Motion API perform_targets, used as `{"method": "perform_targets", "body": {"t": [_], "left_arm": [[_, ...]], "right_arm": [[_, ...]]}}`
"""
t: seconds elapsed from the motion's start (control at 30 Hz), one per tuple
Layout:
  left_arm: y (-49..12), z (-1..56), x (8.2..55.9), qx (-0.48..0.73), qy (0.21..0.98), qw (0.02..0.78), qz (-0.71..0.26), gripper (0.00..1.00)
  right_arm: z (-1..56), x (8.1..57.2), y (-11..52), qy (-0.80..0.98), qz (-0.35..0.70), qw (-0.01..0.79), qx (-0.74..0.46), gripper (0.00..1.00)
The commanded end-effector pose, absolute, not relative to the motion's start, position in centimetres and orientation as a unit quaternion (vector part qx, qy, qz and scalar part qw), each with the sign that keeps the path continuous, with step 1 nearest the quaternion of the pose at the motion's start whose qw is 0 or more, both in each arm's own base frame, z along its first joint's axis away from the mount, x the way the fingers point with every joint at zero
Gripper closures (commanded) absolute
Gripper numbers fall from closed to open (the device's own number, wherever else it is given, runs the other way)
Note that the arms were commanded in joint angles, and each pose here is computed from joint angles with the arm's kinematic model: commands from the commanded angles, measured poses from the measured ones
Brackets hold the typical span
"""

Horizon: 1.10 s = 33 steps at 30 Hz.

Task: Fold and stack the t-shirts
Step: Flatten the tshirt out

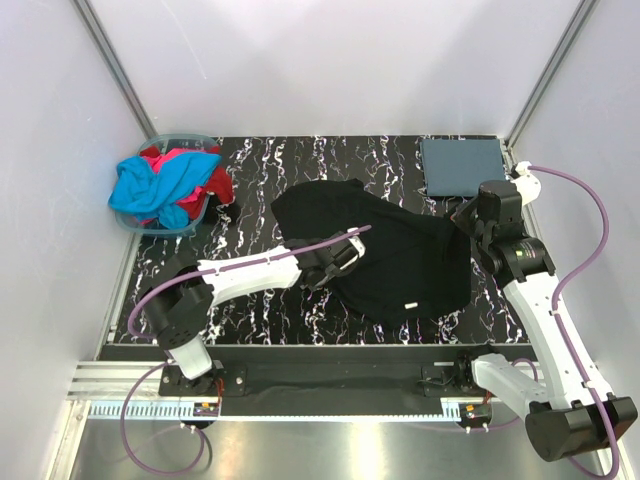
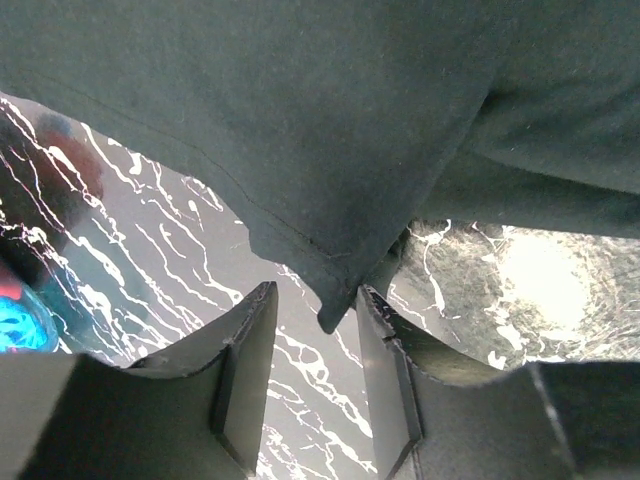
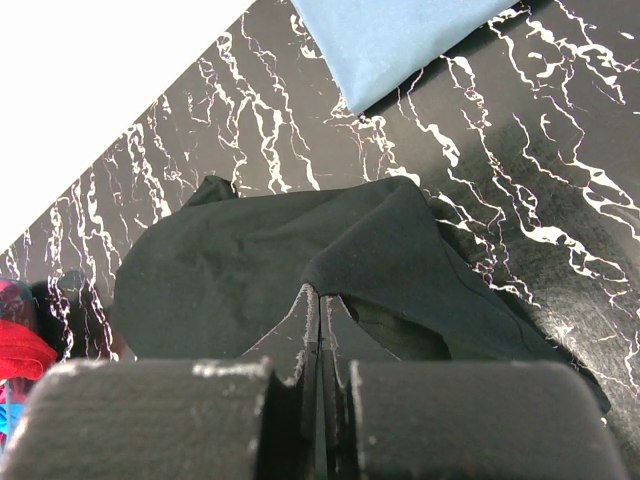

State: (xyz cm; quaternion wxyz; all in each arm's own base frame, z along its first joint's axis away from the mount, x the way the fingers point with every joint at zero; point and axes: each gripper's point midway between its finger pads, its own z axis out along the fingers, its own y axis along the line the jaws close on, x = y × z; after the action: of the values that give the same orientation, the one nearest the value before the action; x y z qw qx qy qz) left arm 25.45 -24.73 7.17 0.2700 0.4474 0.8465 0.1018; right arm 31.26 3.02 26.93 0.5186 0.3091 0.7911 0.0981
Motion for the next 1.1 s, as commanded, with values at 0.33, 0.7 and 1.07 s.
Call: {"method": "perform_targets", "body": {"t": [0.33, 0.7, 1.07], "left_arm": [[-25.1, 6.5, 25.5, 0.448, 0.847, 0.268, 0.102, 0.67], [-25.6, 6.5, 25.9, 0.446, 0.848, 0.272, 0.091, 0.97], [-21.5, 21.7, 31.2, 0.314, 0.815, 0.443, 0.201, 1.00]], "right_arm": [[28.6, 31.9, 3.4, 0.771, 0.124, 0.541, 0.312, 1.00], [28.5, 31.6, 3.2, 0.771, 0.121, 0.543, 0.311, 1.00], [31.4, 33.0, 3.8, 0.771, 0.125, 0.556, 0.283, 1.00]]}}
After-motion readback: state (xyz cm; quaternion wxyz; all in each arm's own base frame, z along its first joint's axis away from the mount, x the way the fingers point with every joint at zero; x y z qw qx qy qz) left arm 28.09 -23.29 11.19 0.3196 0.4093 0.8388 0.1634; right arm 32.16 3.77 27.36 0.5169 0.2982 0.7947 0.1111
